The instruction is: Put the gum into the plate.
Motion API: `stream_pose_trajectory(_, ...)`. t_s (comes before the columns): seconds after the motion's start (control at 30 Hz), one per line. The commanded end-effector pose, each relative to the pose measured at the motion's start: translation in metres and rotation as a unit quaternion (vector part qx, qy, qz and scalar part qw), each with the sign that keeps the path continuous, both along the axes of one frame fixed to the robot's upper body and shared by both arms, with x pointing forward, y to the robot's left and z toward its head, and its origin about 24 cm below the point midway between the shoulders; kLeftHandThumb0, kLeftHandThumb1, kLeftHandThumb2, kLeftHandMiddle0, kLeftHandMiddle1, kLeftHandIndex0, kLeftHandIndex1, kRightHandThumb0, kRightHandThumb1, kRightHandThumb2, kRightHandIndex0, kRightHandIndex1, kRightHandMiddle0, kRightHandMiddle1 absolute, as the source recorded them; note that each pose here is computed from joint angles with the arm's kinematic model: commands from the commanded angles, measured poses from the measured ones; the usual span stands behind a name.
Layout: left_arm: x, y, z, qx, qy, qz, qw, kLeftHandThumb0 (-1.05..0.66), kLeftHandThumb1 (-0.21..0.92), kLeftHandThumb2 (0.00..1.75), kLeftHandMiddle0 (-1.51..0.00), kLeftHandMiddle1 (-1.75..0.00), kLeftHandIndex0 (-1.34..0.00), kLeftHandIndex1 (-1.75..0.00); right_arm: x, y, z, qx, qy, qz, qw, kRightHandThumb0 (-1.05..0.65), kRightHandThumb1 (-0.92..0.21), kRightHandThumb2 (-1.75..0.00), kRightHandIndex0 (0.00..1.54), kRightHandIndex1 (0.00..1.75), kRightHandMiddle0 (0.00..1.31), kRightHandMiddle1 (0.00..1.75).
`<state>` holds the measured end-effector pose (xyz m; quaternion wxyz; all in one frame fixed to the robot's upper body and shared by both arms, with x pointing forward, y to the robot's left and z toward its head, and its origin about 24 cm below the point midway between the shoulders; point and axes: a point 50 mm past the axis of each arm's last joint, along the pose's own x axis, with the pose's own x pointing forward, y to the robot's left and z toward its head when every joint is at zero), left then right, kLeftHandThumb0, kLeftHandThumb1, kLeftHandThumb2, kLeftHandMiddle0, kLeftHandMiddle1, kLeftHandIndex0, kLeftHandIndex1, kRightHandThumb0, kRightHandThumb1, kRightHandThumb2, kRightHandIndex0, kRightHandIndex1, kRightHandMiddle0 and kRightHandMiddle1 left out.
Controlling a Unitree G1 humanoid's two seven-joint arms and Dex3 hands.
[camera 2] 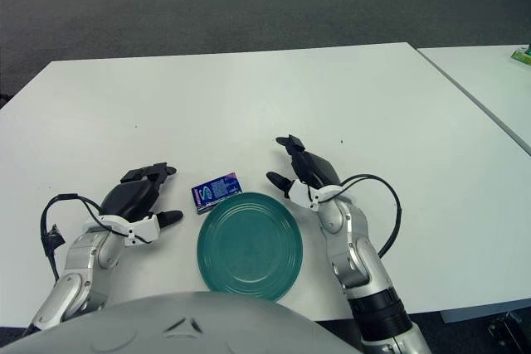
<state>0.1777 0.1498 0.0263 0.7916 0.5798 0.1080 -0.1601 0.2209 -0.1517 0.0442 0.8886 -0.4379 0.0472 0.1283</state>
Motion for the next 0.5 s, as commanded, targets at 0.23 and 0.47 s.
stream_pose_trajectory(0.23, -0.002, -0.001, 0.009, 0.012, 0.005, -0.018, 1.000, -1.05, 0.92, 0.40, -0.18, -0.18, 0.00, -0.78, -0.001, -0.008, -0.006, 0.020, 0.009, -0.038, 0.999, -0.85, -0.92, -0.54, 0.39, 0.59, 0.00, 0.66)
stream_pose_trajectory(0.47, -0.007, -0.004, 0.018, 0.018, 0.025, -0.029, 0.999, -1.05, 0.92, 0.44, -0.18, -0.18, 0.00, -0.72, -0.001, -0.010, -0.008, 0.025, 0.012, -0.050, 0.998, -0.85, -0.92, -0.53, 0.38, 0.62, 0.00, 0.68)
